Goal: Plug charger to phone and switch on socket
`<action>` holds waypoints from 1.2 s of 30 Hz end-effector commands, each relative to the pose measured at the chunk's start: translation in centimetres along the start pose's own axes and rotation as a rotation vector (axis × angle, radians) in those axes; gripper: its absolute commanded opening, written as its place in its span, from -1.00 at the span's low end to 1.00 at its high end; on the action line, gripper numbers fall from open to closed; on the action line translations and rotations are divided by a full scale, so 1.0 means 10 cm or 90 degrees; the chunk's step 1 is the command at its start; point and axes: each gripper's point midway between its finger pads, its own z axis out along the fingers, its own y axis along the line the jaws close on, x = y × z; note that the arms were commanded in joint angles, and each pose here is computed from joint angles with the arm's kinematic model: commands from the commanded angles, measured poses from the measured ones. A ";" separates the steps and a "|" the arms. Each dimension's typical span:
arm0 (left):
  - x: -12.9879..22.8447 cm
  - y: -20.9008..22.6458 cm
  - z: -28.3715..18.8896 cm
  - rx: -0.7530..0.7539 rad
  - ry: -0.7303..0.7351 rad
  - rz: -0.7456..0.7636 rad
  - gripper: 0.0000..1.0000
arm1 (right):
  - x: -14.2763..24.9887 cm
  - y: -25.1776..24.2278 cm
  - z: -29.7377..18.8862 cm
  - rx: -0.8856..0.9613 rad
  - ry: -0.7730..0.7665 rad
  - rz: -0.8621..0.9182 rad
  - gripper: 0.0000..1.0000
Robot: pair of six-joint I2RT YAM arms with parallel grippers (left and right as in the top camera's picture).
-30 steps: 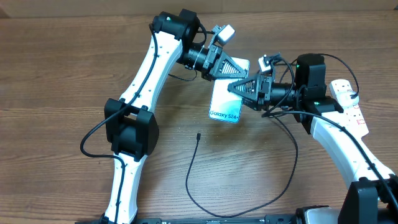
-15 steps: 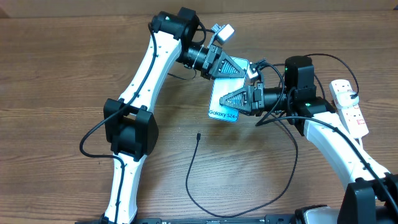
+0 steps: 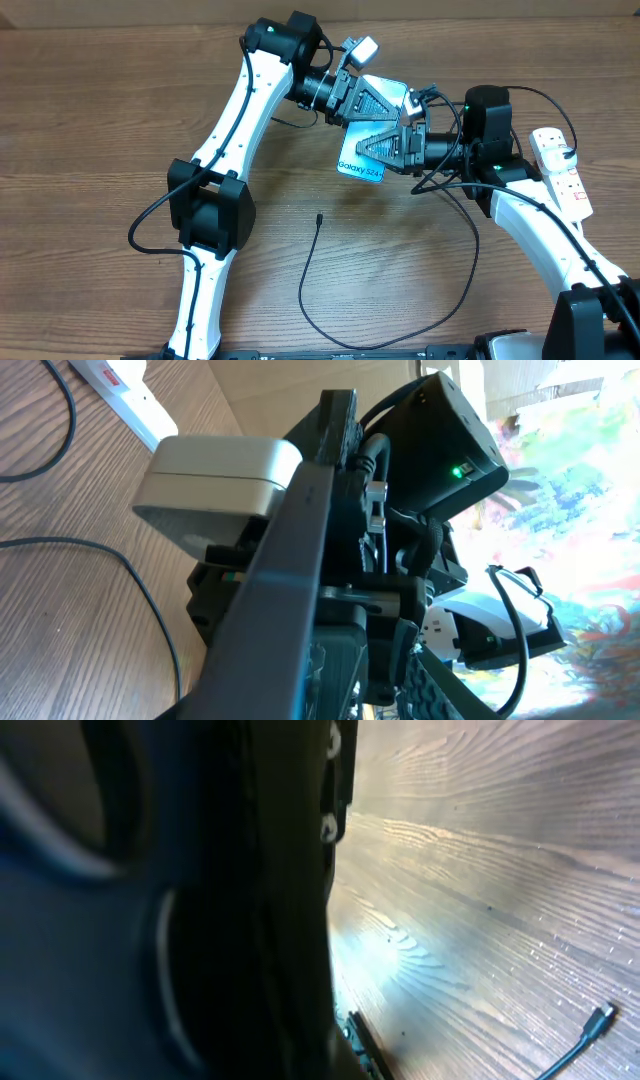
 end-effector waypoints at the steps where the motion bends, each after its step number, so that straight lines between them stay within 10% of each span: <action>1: 0.00 -0.25 0.02 0.023 -0.002 0.033 -0.25 | -0.13 -0.06 -0.03 0.022 -0.040 0.016 -0.93; 36: 0.01 -0.27 0.01 0.026 -0.005 0.016 -0.91 | -0.22 -0.03 -0.14 0.012 -0.059 0.018 -0.93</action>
